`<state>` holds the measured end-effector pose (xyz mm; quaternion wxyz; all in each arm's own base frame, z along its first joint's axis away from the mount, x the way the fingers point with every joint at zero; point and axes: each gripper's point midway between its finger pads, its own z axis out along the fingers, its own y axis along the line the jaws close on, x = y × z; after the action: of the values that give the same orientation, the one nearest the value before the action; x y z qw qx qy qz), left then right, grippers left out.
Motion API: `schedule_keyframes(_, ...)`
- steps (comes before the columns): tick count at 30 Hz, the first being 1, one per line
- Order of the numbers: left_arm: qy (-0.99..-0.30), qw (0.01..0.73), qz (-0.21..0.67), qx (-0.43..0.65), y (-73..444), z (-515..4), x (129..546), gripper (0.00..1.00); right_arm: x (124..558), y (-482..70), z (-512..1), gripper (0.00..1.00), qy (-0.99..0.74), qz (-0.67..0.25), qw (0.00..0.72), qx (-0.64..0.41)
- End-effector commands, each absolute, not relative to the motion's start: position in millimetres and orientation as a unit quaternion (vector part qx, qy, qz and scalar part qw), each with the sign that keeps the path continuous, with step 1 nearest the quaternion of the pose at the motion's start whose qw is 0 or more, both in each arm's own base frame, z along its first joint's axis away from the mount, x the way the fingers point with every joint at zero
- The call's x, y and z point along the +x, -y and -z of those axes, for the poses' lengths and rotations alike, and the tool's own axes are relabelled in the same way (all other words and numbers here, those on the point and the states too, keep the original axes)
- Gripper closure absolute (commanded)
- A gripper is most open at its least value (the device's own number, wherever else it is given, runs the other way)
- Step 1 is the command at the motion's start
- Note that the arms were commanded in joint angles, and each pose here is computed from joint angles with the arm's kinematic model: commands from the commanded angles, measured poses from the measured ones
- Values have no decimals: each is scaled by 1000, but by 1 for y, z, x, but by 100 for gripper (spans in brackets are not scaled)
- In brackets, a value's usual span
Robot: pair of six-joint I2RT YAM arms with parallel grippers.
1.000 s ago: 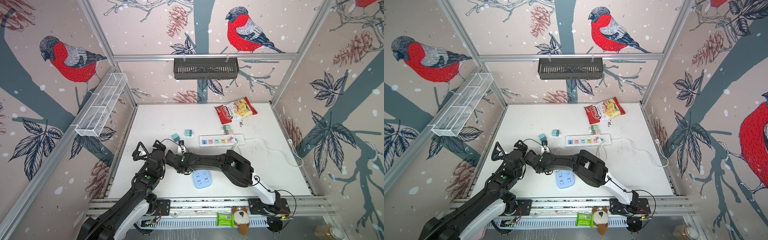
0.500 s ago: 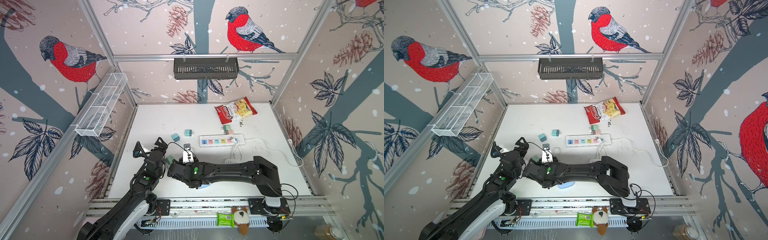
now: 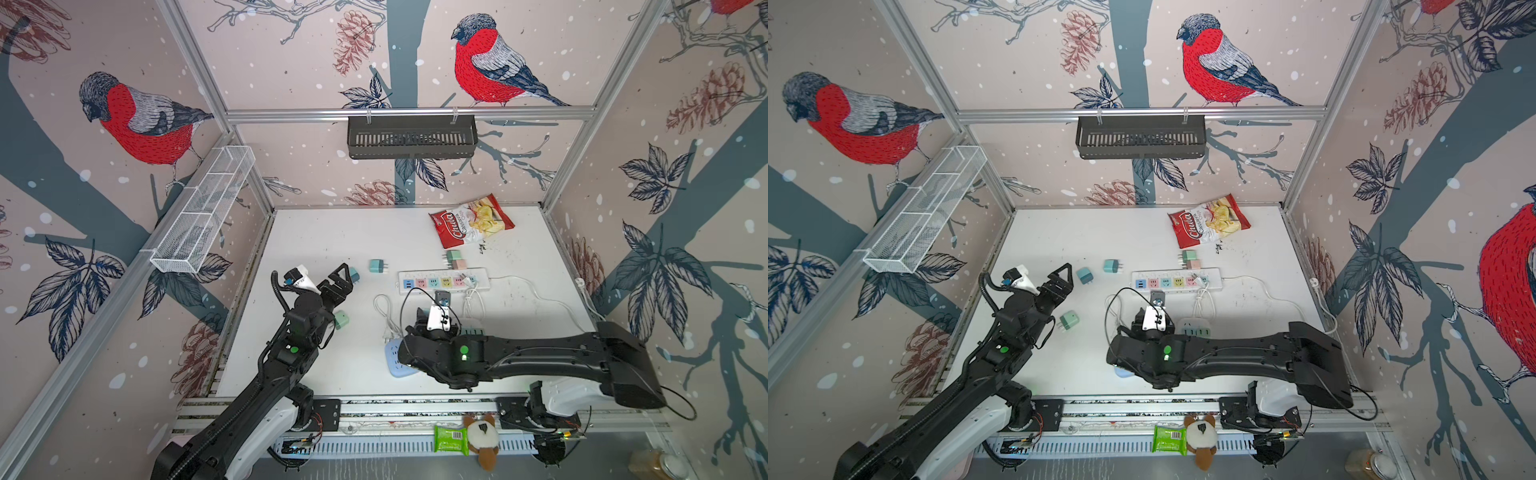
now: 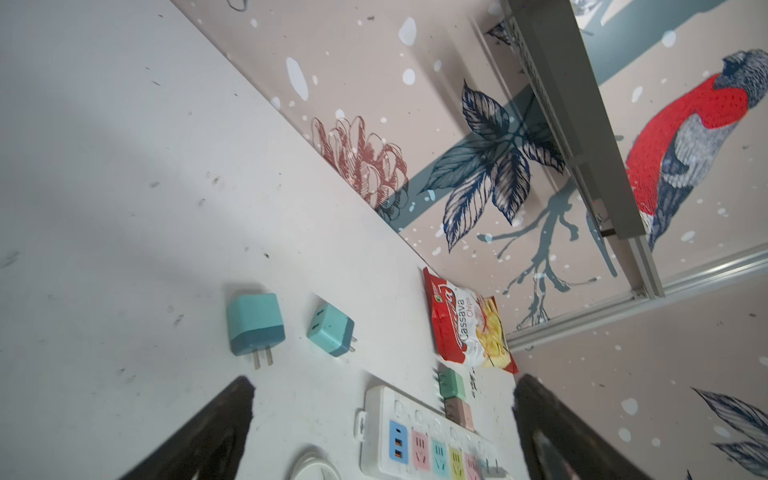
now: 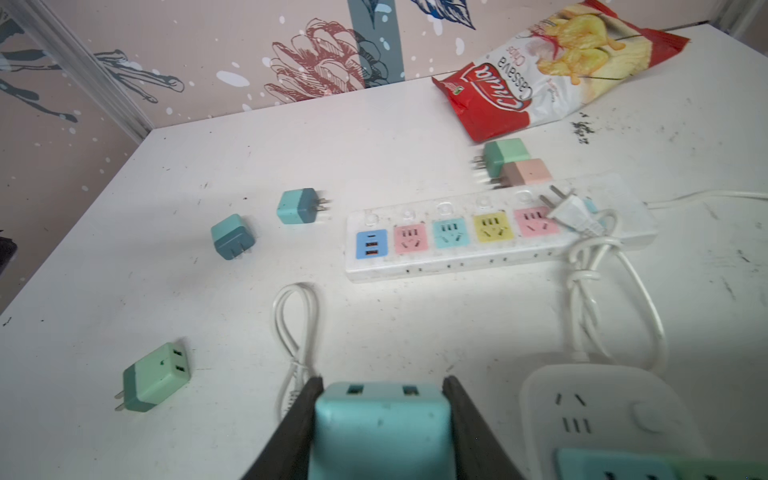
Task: Insert the plug
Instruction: 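Lift the teal charger and carry it toward the socket boxes with the right gripper, then close the left gripper on the teal charger while the right gripper holds it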
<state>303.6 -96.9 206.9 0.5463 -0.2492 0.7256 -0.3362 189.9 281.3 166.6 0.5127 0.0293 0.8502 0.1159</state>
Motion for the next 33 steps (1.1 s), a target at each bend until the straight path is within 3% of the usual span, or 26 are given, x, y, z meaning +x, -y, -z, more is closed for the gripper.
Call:
schedule_keyframes(1, -727, 548, 379, -166, 129, -232, 302, 3, 193, -269, -179, 96, -827, -161, 536, 60)
schedule_keyframes(14, -727, 567, 386, 36, 230, -278, 261, 13, 186, -218, -194, 97, -783, -227, 577, 56)
schedule_keyframes(26, -706, 552, 376, 237, 329, -289, 201, 14, 182, -226, -216, 98, -748, -264, 607, -36)
schedule_keyframes(33, -700, 532, 397, 262, 343, -290, 190, 16, 173, -238, -220, 98, -723, -271, 626, -105)
